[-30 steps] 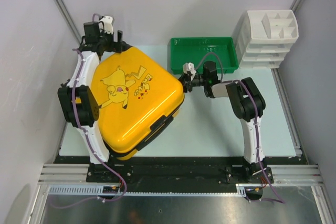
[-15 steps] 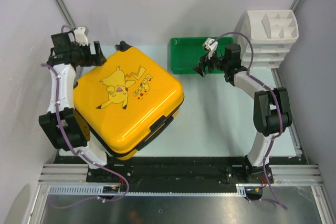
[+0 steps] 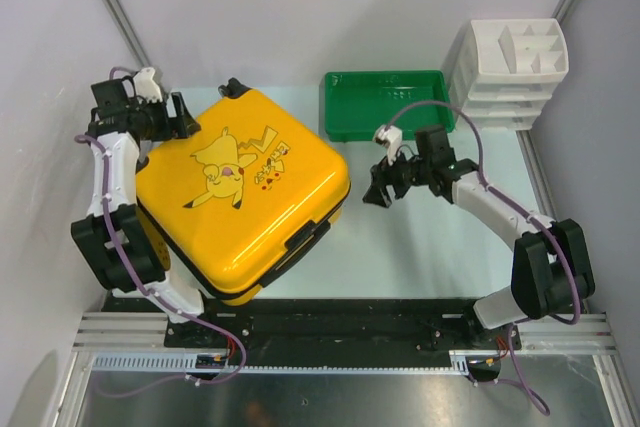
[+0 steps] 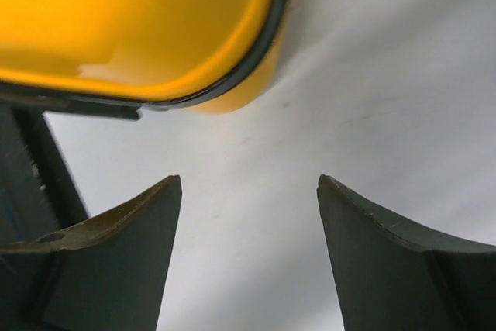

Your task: Open, take out, and arrange the luggage

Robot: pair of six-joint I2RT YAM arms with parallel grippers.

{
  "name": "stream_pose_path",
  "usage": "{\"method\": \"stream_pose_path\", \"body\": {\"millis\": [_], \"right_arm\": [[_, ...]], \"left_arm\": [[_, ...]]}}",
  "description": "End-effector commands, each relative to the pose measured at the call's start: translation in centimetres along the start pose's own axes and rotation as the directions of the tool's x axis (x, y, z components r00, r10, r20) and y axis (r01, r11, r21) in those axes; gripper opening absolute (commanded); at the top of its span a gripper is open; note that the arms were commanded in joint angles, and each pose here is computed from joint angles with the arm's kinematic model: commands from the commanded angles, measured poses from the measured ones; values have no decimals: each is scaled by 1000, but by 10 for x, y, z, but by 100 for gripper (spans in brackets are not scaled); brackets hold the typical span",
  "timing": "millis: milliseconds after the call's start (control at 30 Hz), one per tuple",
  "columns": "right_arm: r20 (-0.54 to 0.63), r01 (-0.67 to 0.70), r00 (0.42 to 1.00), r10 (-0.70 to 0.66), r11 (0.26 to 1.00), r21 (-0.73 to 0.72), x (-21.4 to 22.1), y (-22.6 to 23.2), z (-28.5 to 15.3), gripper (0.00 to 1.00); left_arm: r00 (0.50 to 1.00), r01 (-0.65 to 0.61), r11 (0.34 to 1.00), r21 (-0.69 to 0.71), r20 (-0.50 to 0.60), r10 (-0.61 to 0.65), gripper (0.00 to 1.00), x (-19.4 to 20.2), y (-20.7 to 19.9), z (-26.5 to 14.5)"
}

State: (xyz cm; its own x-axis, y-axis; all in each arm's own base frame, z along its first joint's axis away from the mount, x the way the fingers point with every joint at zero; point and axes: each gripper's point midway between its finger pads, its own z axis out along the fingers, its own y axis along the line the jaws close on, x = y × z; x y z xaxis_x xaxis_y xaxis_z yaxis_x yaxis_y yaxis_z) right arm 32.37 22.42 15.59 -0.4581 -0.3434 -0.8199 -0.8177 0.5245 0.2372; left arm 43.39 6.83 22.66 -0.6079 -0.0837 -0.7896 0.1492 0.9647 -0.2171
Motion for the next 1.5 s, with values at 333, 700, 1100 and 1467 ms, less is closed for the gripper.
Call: {"method": "stream_pose_path", "body": {"millis": [333,700,1100,1467], "right_arm": [[12,-25,1000,27,994,-111,13,65,47,73],[221,101,969,-108,994,40,-48,19,104,73],[299,113,943,-144,987,117,-97,-18,81,73],[140,-2,990,1,1000,4,-35,40,75,72]], "left_arm": [[969,60,997,-52,-239,-71,87,131,-1,-31],[943,159,984,-81,-282,-175,88,190,-13,-61],[990,116,987,-114,-71,-124,98,93,-12,-91],[990,136,980,-148,-18,-140,97,29,34,-58]]}}
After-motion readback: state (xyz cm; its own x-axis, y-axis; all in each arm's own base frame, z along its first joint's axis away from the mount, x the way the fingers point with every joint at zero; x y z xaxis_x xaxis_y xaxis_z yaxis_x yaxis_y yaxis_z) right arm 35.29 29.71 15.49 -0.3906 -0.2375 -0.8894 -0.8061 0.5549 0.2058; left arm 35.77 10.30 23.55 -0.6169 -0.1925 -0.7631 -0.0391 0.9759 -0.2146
